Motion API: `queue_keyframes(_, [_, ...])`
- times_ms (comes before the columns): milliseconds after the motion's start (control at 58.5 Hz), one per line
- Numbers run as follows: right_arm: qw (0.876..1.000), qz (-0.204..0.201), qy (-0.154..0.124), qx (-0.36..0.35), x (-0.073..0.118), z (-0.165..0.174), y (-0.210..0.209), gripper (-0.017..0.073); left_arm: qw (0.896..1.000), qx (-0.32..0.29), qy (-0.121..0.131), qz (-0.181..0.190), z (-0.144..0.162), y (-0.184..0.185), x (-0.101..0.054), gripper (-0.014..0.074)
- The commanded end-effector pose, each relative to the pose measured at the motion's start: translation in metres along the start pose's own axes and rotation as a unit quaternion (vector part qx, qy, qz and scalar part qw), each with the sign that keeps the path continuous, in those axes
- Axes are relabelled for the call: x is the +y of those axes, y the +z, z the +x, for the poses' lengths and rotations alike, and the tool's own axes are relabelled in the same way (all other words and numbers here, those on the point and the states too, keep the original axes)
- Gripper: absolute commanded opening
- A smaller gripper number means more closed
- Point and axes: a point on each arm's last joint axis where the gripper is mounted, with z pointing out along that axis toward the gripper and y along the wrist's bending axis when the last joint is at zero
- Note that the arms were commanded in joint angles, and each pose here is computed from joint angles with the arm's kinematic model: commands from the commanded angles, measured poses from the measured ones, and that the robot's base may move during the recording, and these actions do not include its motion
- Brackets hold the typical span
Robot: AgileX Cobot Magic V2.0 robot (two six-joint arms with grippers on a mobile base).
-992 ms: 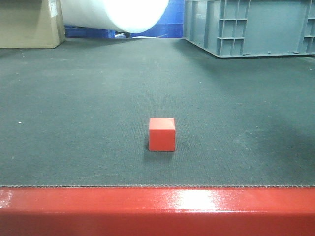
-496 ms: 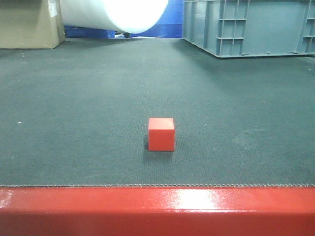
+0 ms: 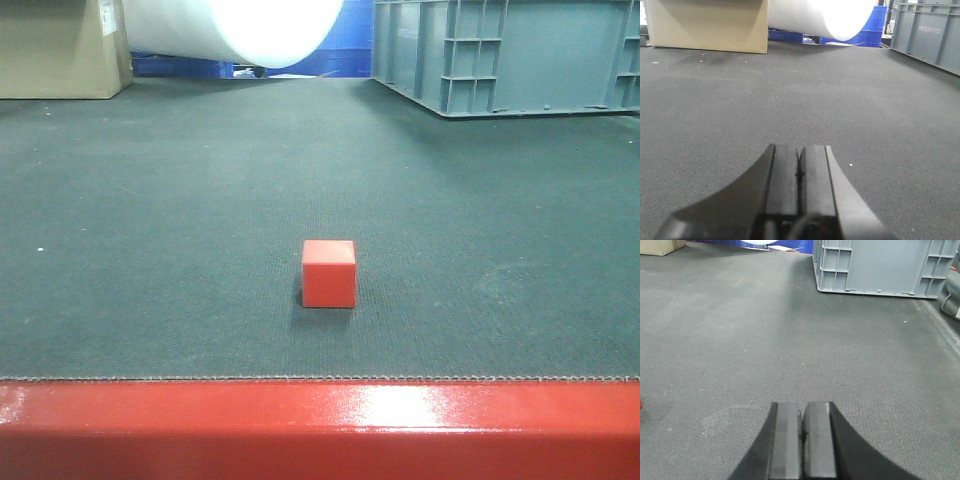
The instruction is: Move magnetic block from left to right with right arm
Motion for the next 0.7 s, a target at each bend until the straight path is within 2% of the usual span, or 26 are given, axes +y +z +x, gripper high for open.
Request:
queue_keyframes(0, [0.998, 0.006, -0.002, -0.055, -0.001, -0.015, -0.001, 0.0065, 0.999, -0.040, -0.005, 0.003, -0.004, -0.001, 0.000, -0.0117])
queue_keyframes(51, [0.998, 0.008, -0.005, -0.057, -0.001, -0.012, -0.001, 0.0065, 0.999, -0.040, -0.005, 0.003, -0.004, -0.001, 0.000, -0.0117])
queue_keyframes(137, [0.997, 0.016, -0.032, -0.074, -0.002, -0.002, -0.001, 0.0065, 0.999, -0.040, -0.005, 0.003, -0.004, -0.001, 0.000, -0.0117])
queue_keyframes(291, [0.995, 0.026, -0.025, -0.092, -0.004, 0.012, -0.006, 0.0065, 0.999, -0.040, -0.005, 0.003, -0.004, -0.001, 0.000, -0.0117])
queue_keyframes(376, [0.993, 0.039, -0.033, -0.109, -0.005, 0.019, -0.009, 0.0065, 0.999, -0.040, -0.005, 0.003, -0.004, -0.001, 0.000, -0.0117])
queue_keyframes(684, [0.988, 0.036, -0.034, -0.143, -0.004, 0.034, -0.003, 0.0065, 0.999, -0.040, -0.005, 0.003, -0.004, -0.001, 0.000, -0.0117])
